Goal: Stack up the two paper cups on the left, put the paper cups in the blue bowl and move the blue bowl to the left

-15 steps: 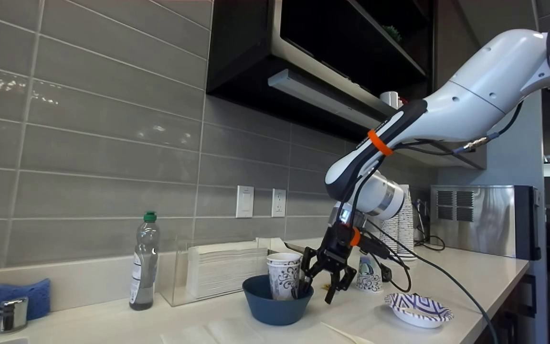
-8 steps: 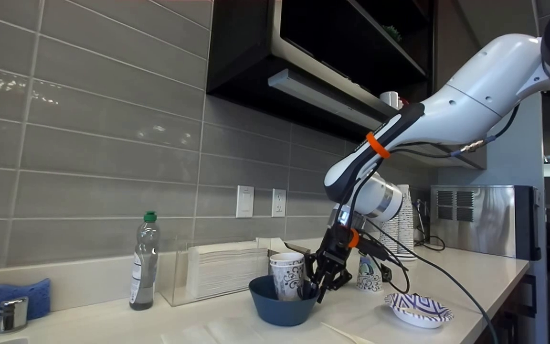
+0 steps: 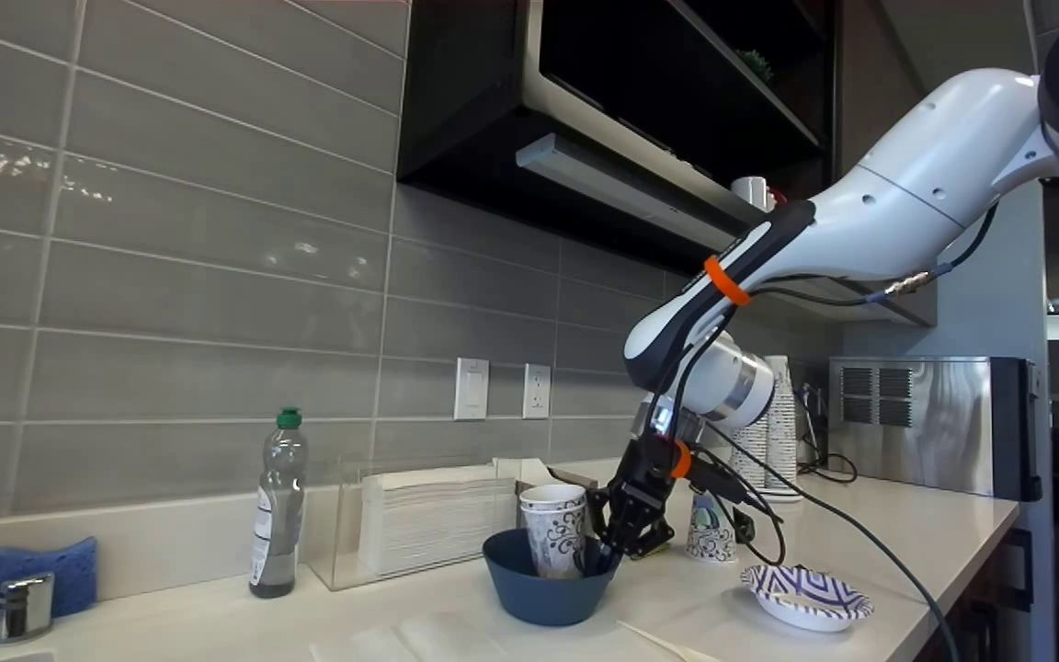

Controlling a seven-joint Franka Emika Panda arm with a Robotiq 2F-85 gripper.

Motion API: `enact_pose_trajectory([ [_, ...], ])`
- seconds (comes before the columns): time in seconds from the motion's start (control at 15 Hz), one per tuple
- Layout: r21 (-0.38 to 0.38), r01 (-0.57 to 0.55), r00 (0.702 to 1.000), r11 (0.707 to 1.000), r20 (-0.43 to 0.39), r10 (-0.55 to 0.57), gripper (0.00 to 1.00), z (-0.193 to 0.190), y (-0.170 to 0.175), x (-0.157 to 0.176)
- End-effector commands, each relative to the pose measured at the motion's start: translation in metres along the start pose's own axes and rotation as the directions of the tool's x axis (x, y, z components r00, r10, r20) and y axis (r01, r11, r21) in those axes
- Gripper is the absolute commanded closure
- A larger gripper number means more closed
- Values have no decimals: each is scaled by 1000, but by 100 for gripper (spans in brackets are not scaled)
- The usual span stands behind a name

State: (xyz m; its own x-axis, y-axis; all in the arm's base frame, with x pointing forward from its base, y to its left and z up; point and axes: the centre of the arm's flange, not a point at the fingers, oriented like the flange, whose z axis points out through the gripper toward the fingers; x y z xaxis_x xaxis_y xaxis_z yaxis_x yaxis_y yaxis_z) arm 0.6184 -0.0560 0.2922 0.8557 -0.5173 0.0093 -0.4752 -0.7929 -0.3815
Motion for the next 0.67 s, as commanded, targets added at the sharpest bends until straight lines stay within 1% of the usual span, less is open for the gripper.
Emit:
enact_pose_trajectory([
  [0.0, 68, 47, 998, 997, -39, -44, 99, 3, -2, 8],
  [0.27, 86, 98, 994, 992, -59, -93, 99, -5, -16, 5],
  [0.6, 76, 154, 988, 985, -34, -152, 99, -15, -55, -4],
])
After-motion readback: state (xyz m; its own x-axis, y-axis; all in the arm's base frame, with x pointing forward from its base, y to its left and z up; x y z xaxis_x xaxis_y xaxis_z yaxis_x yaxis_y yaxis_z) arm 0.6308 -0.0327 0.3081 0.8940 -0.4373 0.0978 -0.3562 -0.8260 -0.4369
